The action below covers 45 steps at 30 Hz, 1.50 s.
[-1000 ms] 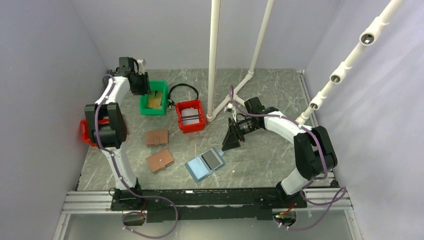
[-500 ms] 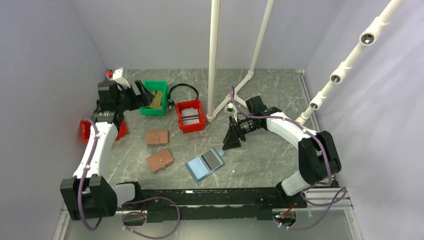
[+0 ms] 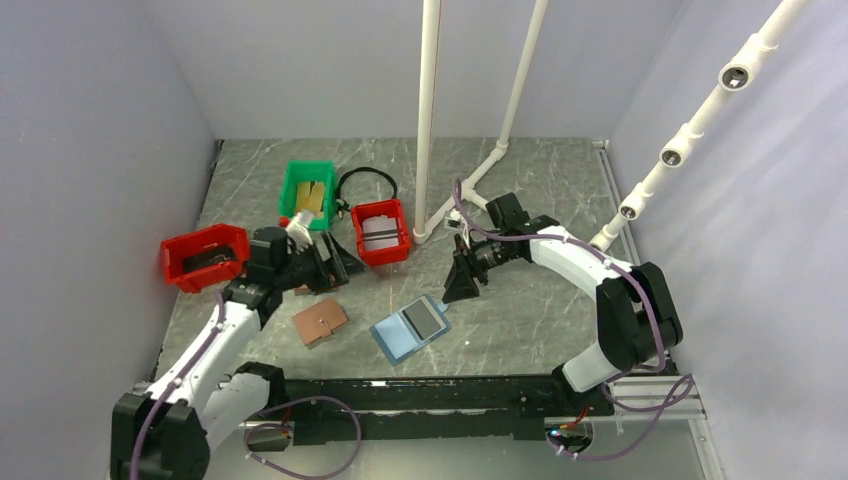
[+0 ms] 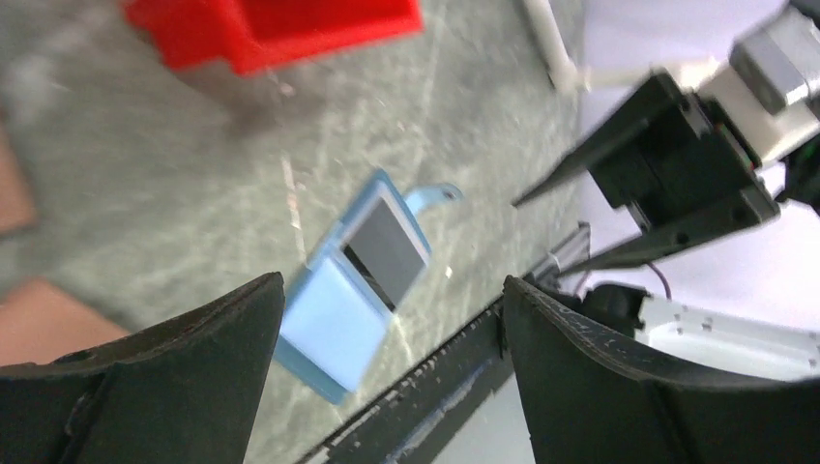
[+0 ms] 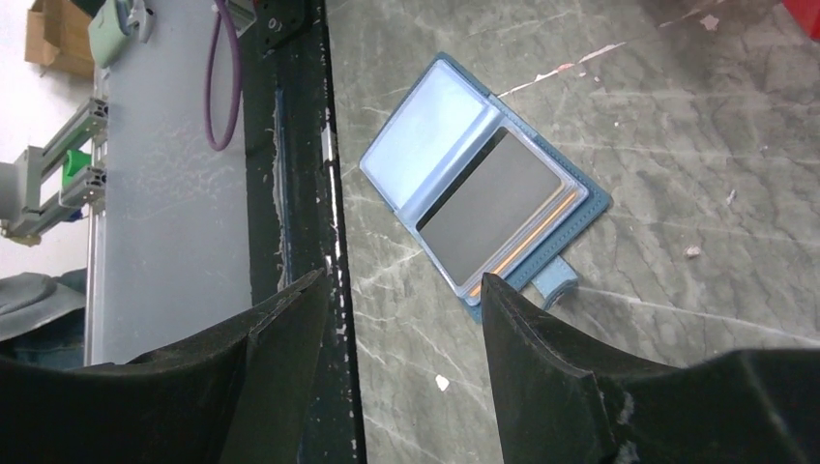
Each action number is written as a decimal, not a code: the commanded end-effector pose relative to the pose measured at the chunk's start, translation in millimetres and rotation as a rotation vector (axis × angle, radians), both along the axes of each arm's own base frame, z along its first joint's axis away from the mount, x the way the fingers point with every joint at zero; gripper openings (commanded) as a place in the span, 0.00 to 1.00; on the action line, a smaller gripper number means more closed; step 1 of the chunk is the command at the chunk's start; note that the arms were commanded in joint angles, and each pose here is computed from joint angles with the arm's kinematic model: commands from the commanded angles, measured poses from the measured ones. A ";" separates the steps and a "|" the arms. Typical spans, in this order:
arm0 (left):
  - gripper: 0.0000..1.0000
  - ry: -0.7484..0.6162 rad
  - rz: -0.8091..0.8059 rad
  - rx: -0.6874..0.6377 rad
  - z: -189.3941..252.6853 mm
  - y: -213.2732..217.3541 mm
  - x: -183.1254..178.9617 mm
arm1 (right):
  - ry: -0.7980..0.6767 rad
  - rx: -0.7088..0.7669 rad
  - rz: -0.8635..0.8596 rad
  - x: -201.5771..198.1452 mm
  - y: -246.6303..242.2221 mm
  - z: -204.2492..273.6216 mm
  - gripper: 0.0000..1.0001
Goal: Take the credit cards out of the card holder
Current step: Remove the credit card from the card holder.
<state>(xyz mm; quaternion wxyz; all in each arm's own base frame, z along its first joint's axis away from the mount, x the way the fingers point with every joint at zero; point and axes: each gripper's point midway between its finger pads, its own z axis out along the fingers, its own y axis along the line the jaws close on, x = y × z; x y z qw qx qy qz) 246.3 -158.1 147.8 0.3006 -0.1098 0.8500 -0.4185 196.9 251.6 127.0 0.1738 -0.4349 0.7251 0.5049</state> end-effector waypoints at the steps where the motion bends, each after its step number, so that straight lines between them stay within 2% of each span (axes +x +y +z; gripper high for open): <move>1: 0.87 -0.038 -0.007 -0.091 13.3 -32.6 -11.8 | -0.043 0.008 0.025 0.9 9.1 -3.1 0.61; 10: 0.84 0.002 -0.015 -0.194 -11.5 -80.2 -40.1 | 0.066 -0.047 -0.005 -2.5 21.0 -24.1 0.60; 18: 0.76 0.039 -0.045 -0.186 -33.9 -115.3 -57.5 | 0.169 -0.118 -0.123 5.6 25.6 -42.9 0.60; 23: 0.64 0.065 -0.019 -0.195 -44.8 -120.3 -60.3 | 0.250 -0.143 -0.182 7.0 27.7 -50.7 0.57; 33: 0.62 0.099 0.021 -0.174 -66.2 -124.6 -62.6 | 0.341 -0.165 -0.227 2.4 27.8 -66.6 0.45; 45: 0.59 0.151 0.020 -0.175 -96.4 -137.0 -61.7 | 0.344 -0.221 -0.270 6.2 23.7 -83.2 0.45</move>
